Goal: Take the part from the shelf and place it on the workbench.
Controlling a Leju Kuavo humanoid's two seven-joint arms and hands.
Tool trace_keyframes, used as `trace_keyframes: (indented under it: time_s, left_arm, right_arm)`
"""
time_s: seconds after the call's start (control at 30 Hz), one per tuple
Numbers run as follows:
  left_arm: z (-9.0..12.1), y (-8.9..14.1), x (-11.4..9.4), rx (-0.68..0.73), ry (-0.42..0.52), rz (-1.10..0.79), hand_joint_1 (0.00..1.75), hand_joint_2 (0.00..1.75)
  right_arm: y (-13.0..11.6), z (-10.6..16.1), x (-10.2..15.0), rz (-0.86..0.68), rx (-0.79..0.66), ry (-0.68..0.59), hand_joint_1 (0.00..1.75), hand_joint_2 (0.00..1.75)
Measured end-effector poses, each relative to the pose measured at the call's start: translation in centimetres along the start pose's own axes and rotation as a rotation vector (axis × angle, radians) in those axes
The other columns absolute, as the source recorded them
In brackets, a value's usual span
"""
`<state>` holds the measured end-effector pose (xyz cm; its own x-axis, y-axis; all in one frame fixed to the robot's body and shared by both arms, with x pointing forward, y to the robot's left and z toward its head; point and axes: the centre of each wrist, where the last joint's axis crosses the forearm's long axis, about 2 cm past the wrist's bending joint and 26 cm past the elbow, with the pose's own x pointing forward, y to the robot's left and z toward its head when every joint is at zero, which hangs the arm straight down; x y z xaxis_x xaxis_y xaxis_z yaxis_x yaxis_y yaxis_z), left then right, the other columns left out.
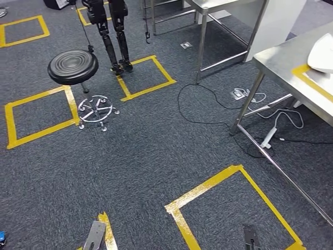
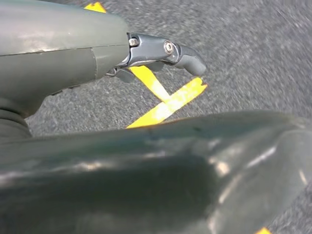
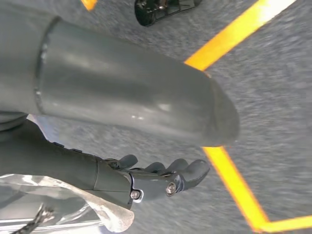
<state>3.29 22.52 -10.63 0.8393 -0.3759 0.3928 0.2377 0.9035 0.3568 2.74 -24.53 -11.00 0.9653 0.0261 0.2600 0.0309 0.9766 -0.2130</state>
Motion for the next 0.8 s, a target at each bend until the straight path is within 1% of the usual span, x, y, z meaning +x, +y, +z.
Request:
trace_keyframes:
  time_s: [0.2,0.37,0.6,0.73,0.8]
  left_arm:
    - [-0.1,0.3,-0.2,0.019,0.015,0.029,0.00,0.00]
    - [-0.3,0.5,0.2,0.026,0.008,0.037,0.00,0.00]
    - [-0.5,1.1,-0.2,0.019,0.020,0.024,0.00,0.00]
    - [-0.6,1.7,-0.9,0.027,0.032,0.011,0.00,0.00]
    - [-0.7,1.9,-0.7,0.031,0.026,0.009,0.00,0.00]
  right_arm:
    - [0.3,0.0,0.4,-0.003,-0.003,0.000,0.00,0.00]
    - [0.4,0.1,0.4,0.000,0.000,0.022,0.00,0.00]
    - [0.8,0.2,0.6,-0.005,0.010,0.026,0.00,0.00]
    - [1.4,0.3,1.0,-0.008,0.020,0.011,0.00,0.00]
    - [1.4,0.3,1.1,-0.006,0.020,0.002,0.00,0.00]
